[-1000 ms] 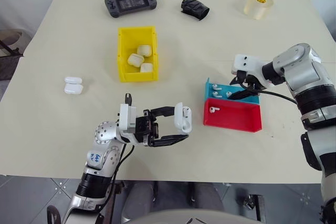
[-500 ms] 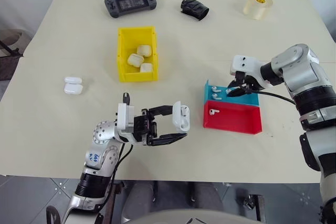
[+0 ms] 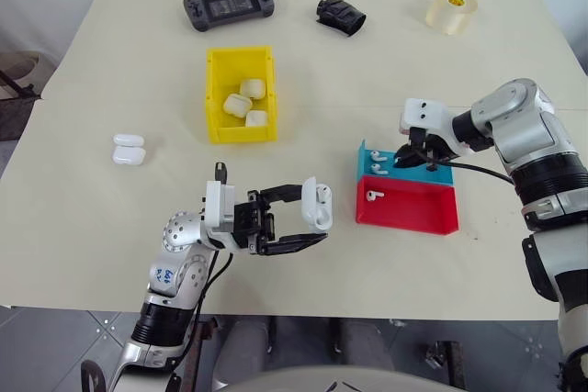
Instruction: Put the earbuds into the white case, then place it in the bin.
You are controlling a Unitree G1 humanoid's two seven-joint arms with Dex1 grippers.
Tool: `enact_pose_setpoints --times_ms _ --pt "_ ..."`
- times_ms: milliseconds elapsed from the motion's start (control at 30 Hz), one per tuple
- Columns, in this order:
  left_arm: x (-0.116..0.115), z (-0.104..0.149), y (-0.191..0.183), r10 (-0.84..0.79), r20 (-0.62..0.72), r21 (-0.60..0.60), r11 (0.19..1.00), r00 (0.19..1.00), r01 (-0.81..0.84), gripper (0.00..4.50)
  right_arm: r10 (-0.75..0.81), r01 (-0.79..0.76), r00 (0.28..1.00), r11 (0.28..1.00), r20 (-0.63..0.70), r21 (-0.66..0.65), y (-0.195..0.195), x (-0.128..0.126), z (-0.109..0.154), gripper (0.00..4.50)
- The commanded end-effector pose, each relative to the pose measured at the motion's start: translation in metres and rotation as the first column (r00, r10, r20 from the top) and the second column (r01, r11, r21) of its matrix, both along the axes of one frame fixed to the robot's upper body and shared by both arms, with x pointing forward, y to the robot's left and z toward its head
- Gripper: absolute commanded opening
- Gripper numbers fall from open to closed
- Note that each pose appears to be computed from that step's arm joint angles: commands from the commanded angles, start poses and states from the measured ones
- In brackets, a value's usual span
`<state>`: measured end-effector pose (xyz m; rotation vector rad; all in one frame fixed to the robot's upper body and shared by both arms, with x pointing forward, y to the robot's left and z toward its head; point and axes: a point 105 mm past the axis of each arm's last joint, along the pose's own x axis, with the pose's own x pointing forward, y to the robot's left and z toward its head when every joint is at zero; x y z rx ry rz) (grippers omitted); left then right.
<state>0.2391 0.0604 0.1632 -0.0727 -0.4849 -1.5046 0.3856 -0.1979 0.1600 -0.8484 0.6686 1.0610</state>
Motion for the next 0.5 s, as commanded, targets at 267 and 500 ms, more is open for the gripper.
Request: enact_pose_setpoints --times_ms 267,500 --pt "-0.002 0.005 0.002 0.007 0.037 -0.010 1.000 0.999 -0.007 2.74 -0.012 0.011 0.999 0.999 0.032 0.045 0.001 0.002 0.009 0.45" --pt "0.000 0.006 0.004 0.021 0.032 -0.023 1.000 0.999 -0.021 2.74 -0.091 0.079 0.996 0.931 0.017 0.356 0.001 -0.008 0.057 0.45"
